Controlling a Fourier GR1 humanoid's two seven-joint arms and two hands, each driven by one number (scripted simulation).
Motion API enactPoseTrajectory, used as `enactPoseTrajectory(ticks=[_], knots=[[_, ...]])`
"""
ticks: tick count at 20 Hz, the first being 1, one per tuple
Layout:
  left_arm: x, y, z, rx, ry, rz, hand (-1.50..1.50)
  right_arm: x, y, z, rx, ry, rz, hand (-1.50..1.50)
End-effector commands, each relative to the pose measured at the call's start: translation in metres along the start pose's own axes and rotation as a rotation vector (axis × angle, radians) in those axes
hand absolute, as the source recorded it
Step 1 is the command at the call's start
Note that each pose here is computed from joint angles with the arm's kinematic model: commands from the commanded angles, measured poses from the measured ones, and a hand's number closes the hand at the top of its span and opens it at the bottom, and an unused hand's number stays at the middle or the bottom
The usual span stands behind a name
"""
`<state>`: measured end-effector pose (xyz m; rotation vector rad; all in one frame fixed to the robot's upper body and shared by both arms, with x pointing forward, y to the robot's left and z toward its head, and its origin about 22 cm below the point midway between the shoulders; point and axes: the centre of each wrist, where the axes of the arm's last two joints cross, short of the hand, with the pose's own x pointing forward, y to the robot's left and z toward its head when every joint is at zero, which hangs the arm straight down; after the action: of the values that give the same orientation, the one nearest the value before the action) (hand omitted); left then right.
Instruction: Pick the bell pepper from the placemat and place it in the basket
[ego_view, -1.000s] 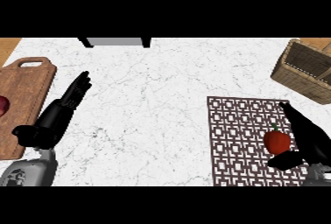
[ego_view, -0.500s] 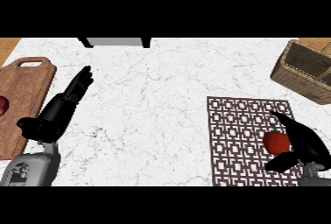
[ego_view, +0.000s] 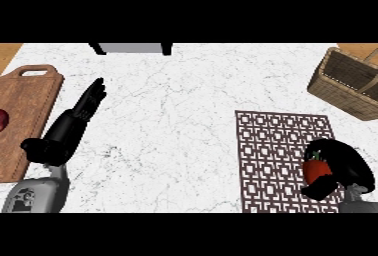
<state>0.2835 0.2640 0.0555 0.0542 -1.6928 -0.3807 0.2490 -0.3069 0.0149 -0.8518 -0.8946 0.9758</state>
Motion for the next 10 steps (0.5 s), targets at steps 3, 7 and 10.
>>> enactPoseTrajectory(ticks=[3, 7, 10], knots=[[0.003, 0.001, 0.005, -0.009, 0.012, 0.019, 0.0, 0.048, 0.009, 0.0, -0.036, -0.04, 0.094, 1.5], [0.006, 0.004, 0.0, -0.003, -0.014, 0.006, 0.0, 0.145, -0.023, 0.014, -0.084, -0.035, 0.039, 1.5], [0.004, -0.001, -0.004, -0.016, -0.004, 0.018, 0.0, 0.19, -0.04, 0.026, -0.119, -0.04, 0.031, 1.5]])
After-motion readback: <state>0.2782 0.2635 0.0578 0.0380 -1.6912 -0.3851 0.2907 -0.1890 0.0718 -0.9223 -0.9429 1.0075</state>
